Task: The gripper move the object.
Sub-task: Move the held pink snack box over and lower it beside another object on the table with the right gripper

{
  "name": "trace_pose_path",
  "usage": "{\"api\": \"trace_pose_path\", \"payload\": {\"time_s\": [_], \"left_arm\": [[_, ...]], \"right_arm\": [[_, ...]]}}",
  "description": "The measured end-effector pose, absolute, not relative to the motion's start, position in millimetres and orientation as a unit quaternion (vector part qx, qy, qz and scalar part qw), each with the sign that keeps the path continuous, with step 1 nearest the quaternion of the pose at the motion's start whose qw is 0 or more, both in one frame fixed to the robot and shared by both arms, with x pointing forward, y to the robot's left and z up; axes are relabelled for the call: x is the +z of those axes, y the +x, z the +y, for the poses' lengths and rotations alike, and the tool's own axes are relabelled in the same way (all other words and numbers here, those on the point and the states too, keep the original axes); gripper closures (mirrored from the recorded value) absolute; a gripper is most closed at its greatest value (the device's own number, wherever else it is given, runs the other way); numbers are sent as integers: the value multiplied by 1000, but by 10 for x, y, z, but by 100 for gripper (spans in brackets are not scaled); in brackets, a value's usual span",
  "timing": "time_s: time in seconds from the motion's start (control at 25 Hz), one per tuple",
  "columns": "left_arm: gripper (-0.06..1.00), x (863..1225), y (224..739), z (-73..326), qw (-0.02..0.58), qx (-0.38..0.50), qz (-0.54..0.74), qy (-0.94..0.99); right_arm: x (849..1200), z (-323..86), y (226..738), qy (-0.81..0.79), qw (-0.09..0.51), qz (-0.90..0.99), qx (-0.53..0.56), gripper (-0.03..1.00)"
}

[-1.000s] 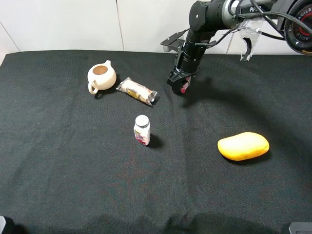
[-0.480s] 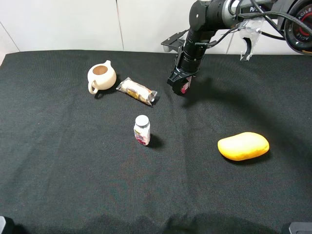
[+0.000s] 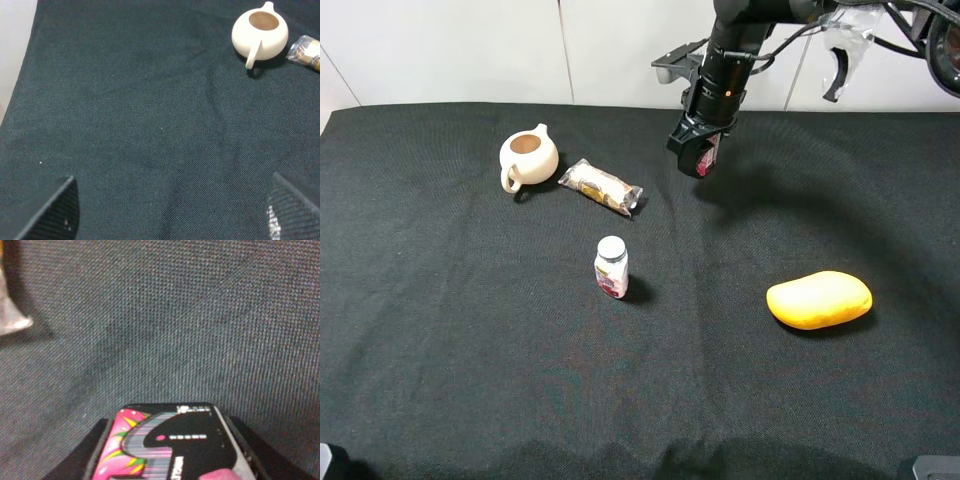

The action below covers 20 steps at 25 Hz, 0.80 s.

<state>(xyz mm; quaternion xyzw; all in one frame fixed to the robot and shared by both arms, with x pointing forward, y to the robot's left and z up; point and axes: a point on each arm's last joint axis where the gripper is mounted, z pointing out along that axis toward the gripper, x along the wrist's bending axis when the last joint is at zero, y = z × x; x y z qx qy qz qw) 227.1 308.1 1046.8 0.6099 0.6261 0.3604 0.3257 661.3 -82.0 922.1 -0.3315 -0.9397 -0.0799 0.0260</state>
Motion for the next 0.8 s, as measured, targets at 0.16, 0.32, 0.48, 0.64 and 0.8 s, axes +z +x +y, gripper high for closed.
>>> {"api": "trace_pose_path", "payload": {"time_s": [0.16, 0.32, 0.48, 0.64, 0.8], "left_arm": [[15, 10468, 2271, 3081, 326, 360, 626, 610], [15, 10468, 2271, 3081, 326, 360, 626, 610], [15, 10468, 2271, 3081, 326, 360, 626, 610], [15, 10468, 2271, 3081, 326, 360, 626, 610], [15, 10468, 2271, 3081, 326, 360, 626, 610]], "right_arm": [[9398, -796, 6636, -333, 26, -938, -89, 63], [9594, -800, 6628, -339, 12, -935, -103, 63], [9790, -828, 6603, -339, -6, -934, -111, 63], [9983, -848, 6570, -343, -21, -931, -123, 63], [10190, -876, 6529, -343, -39, -929, -136, 63]]}}
